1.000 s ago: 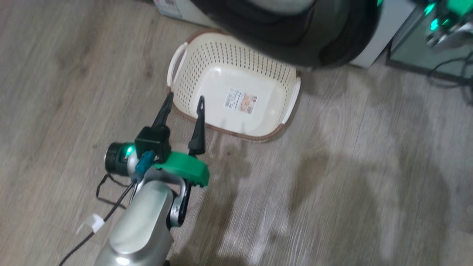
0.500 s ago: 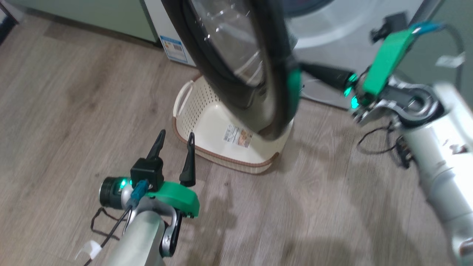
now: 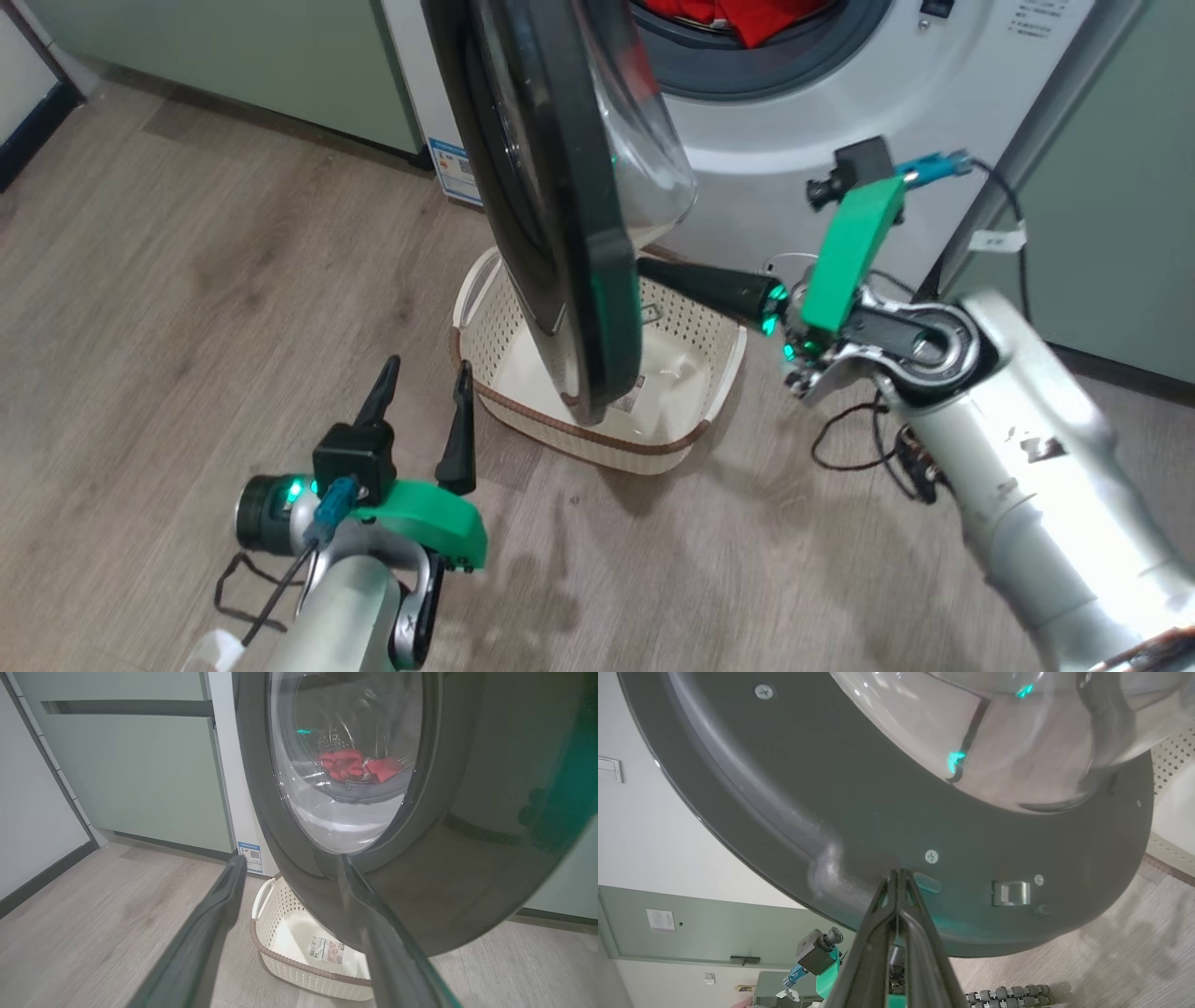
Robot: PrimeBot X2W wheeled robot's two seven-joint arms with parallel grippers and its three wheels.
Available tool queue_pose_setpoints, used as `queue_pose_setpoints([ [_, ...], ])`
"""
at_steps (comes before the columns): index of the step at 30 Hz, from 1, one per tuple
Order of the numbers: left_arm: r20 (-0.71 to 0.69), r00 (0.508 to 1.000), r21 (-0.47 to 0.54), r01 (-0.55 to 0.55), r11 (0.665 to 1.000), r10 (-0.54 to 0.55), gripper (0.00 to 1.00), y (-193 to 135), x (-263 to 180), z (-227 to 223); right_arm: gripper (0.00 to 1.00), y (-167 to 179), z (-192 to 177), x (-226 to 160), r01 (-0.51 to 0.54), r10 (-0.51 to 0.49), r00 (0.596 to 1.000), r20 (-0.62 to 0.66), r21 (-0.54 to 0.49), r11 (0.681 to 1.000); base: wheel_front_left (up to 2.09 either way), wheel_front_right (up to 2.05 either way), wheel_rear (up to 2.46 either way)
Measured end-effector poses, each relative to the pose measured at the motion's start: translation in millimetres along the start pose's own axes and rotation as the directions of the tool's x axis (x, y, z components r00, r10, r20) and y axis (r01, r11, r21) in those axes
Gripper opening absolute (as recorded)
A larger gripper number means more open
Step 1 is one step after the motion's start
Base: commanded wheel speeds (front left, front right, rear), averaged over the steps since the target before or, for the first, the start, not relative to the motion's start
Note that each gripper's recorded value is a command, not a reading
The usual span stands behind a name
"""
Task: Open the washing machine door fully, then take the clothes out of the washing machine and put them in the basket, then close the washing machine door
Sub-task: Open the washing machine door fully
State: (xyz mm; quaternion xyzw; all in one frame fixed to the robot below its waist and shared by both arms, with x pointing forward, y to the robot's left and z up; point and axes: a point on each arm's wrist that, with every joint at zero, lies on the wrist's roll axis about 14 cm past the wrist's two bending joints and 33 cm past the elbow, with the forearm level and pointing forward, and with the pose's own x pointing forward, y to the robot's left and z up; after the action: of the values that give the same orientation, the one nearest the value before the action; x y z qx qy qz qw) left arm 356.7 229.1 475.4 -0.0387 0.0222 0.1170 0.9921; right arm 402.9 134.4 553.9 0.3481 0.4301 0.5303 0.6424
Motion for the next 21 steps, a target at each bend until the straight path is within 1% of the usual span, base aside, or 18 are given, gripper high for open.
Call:
queue_pose_setpoints([
  [5,0.004,1.0,0.01,-0.019,1.0,0.019,1.0,8,-1,1,0.0,2,-6,7,-0.01,0.01,1.0,0.012,0.011,1.0,0.0,0.0,0.0],
  [12,0.005,1.0,0.019,-0.021,1.0,0.021,1.0,10,2,1,0.0,-9,10,-3,0.022,-0.024,0.993,0.117,0.026,0.999,0.0,0.0,0.0],
  [13,0.006,1.0,0.02,-0.02,1.0,0.02,1.0,9,3,1,0.18,-10,13,-6,0.026,-0.029,0.99,0.137,0.026,0.999,0.0,0.0,0.0],
  [14,0.007,1.0,0.02,-0.017,1.0,0.017,1.0,9,3,1,0.41,-11,16,-10,0.032,-0.036,0.986,0.164,0.027,0.999,0.0,0.0,0.0],
  [15,0.007,1.0,0.021,-0.013,1.0,0.013,1.0,8,3,1,0.41,-13,17,-14,0.036,-0.041,0.982,0.185,0.031,0.999,0.0,0.0,0.0],
  [16,0.008,1.0,0.019,-0.014,1.0,0.014,1.0,8,3,1,1.0,-16,17,-18,0.042,-0.048,0.979,0.198,0.035,0.998,0.0,0.0,0.0],
  [19,0.01,1.0,0.029,-0.007,1.0,0.006,1.0,9,1,1,1.0,-27,16,-35,0.08,-0.089,0.959,0.268,0.042,0.996,0.0,0.0,0.0],
  [21,0.008,1.0,0.032,-0.002,0.999,0.002,1.0,8,-1,0,1.0,-34,18,-47,0.113,-0.118,0.936,0.332,0.036,0.993,0.0,0.0,0.0],
])
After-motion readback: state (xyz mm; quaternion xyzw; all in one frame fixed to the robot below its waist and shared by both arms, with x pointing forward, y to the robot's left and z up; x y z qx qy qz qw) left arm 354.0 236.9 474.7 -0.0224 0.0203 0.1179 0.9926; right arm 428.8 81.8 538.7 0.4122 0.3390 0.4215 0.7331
